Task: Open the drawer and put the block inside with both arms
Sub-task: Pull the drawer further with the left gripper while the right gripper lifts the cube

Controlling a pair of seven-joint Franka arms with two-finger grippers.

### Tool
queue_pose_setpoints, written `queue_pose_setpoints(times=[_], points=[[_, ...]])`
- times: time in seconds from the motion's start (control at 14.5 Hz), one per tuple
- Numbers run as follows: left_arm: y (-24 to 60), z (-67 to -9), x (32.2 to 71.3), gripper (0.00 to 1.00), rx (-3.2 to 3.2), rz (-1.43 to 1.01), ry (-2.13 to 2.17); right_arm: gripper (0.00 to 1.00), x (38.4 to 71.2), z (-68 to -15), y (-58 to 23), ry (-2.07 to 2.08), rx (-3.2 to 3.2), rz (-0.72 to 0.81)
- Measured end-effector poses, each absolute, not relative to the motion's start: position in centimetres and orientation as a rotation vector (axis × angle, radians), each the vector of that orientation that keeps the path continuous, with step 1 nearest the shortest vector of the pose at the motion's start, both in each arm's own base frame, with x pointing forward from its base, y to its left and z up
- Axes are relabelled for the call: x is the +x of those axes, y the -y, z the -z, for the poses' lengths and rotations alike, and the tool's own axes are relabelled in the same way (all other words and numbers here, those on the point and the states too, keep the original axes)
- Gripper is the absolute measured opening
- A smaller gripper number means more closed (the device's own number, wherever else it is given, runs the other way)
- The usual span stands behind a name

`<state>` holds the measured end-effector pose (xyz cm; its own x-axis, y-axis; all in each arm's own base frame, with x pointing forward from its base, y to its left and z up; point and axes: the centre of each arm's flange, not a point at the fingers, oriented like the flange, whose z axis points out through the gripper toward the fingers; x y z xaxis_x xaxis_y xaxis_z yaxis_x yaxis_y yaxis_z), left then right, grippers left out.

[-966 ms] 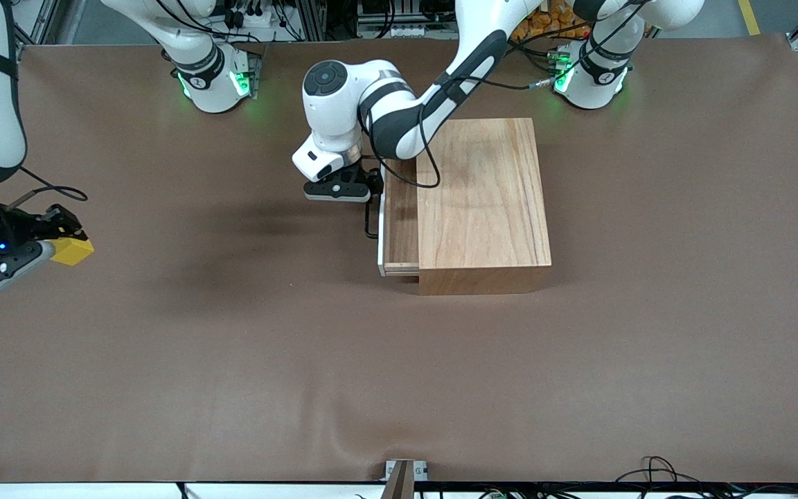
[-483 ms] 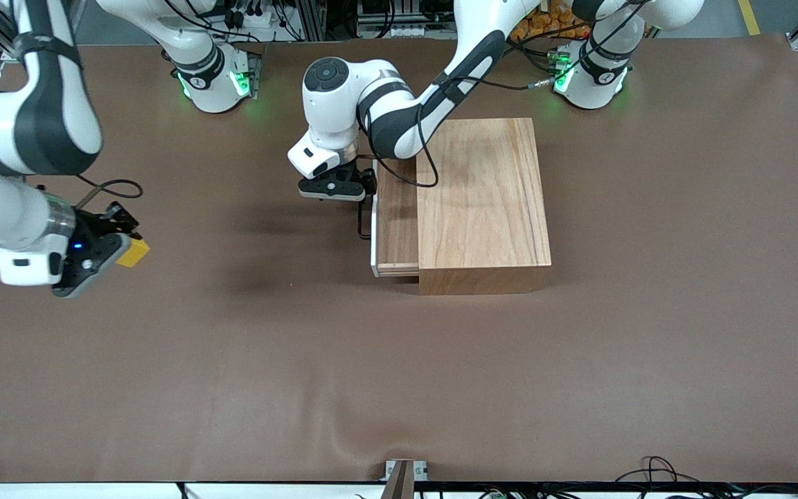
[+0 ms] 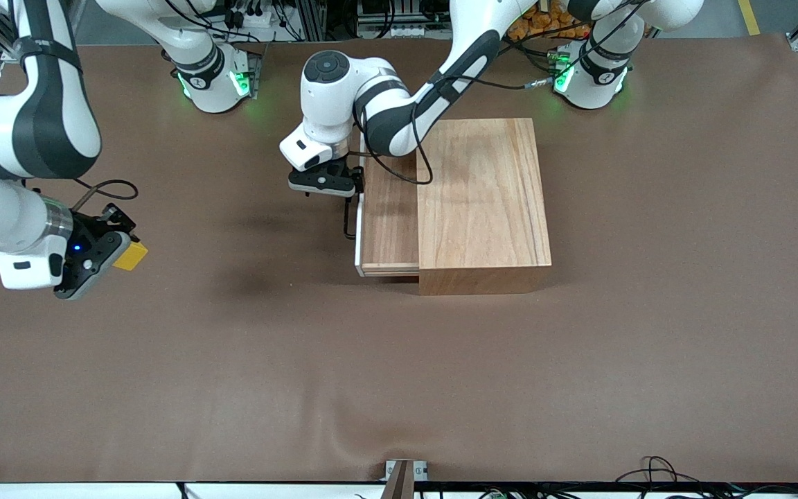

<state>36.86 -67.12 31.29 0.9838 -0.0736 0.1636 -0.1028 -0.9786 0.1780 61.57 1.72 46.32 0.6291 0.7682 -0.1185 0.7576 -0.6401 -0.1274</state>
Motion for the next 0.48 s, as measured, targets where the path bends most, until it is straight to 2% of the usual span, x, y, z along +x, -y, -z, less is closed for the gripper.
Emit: queue_pose_setpoints(times=[0.48], points=[[68.24, -31.72, 35.98, 1.0, 2.873, -0.235, 0.131, 0.56, 62.07, -45.39, -2.39, 1.517, -2.676, -0.188]])
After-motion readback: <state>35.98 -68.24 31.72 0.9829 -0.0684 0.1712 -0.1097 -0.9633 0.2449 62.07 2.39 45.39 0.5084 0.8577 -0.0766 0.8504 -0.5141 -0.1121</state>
